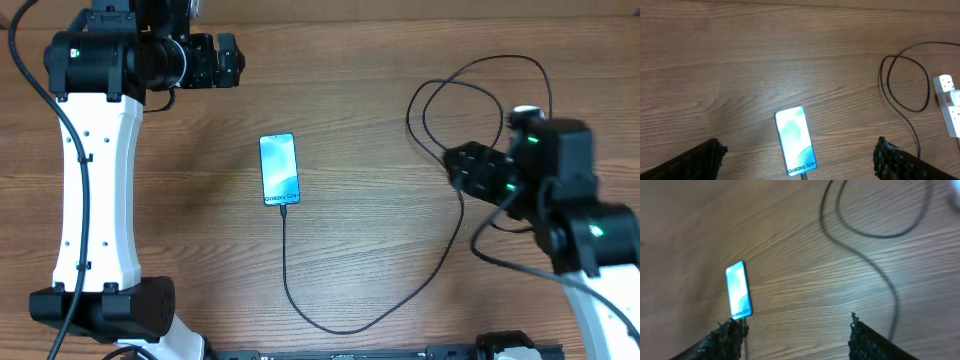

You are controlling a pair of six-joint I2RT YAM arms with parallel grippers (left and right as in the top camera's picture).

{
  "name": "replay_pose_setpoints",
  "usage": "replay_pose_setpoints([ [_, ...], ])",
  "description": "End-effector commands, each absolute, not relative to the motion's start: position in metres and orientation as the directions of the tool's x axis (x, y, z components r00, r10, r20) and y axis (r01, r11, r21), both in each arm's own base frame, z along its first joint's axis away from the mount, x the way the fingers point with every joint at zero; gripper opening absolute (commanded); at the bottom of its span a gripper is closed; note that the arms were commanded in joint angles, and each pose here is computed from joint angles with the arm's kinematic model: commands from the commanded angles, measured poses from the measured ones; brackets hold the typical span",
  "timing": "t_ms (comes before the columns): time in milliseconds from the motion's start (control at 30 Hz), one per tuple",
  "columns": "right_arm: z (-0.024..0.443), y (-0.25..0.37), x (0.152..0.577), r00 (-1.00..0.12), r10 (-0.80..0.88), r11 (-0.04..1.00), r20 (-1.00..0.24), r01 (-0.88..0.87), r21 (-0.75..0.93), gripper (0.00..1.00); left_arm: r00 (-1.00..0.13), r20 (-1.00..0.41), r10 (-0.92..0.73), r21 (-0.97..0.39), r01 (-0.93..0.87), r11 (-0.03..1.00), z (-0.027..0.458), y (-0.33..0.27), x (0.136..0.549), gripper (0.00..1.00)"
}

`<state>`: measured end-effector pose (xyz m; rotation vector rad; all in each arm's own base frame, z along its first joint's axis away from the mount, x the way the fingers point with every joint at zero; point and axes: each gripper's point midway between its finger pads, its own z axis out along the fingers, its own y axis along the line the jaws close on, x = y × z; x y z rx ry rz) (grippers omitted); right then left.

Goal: Plug charger to phone and switch on socket

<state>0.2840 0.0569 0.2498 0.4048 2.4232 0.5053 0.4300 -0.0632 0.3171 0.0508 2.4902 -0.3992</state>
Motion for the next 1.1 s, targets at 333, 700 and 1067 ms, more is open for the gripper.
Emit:
replay_pose_setpoints([
  [333,0.263,-0.032,0.273,-0.612,0.596,0.799,-0.52,0.385,0.462,0.23,-0.802,-0.596,-0.045,-0.267,0.145,0.953,0.324,-0.062,0.429,1.0],
  [700,0.259,-0.09,0.305,-0.575,0.674,0.736,-0.463,0.477,0.479,0.04,-0.802,-0.596,-0.045,-0.267,0.145,0.953,0.324,-0.062,0.429,0.99],
  [1067,0.236,-0.139,0.345,-0.514,0.744,0.664,-0.426,0.501,0.555,0.04,-0.802,-0.596,-0.045,-0.267,0.145,0.953,0.324,-0.062,0.429,0.99],
])
